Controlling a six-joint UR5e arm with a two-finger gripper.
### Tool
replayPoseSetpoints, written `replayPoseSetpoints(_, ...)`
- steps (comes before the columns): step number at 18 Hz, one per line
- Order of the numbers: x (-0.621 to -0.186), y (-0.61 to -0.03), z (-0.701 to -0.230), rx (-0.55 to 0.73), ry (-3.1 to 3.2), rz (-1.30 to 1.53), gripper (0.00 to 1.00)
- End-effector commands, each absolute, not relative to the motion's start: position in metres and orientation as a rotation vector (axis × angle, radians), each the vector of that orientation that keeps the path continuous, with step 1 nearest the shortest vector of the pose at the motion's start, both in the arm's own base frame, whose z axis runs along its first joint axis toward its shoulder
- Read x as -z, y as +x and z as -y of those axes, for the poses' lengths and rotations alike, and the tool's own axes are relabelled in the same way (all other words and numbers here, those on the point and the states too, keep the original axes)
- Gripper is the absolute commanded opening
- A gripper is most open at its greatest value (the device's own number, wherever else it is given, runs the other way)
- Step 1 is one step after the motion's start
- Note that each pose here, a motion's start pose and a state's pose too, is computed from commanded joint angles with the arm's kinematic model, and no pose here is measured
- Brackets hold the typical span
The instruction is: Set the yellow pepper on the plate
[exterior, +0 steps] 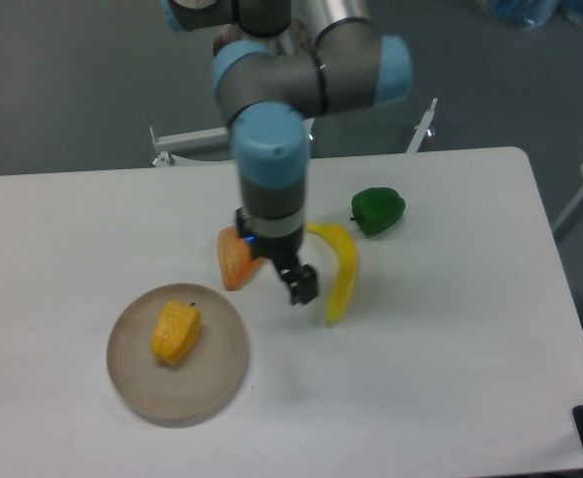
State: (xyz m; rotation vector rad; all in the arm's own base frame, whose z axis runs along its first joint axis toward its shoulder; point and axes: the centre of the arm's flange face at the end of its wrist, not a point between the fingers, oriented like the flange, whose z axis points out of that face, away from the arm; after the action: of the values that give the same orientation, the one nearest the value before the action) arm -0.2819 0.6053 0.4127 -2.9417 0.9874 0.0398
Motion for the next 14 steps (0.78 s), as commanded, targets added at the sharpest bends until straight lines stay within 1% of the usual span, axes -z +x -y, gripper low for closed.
replayPoseSetpoints(3,-0.407,-0.328,-0.584,-0.032,-2.944,-1.003,1.00)
replayPoseSetpoints(7,-0.395,-0.371,-0.550,-0.008,-2.957,-1.136,1.00)
replayPoseSetpoints(14,-0.388,-0.377,-0.551,-0.022,-2.981,-1.142,1.00)
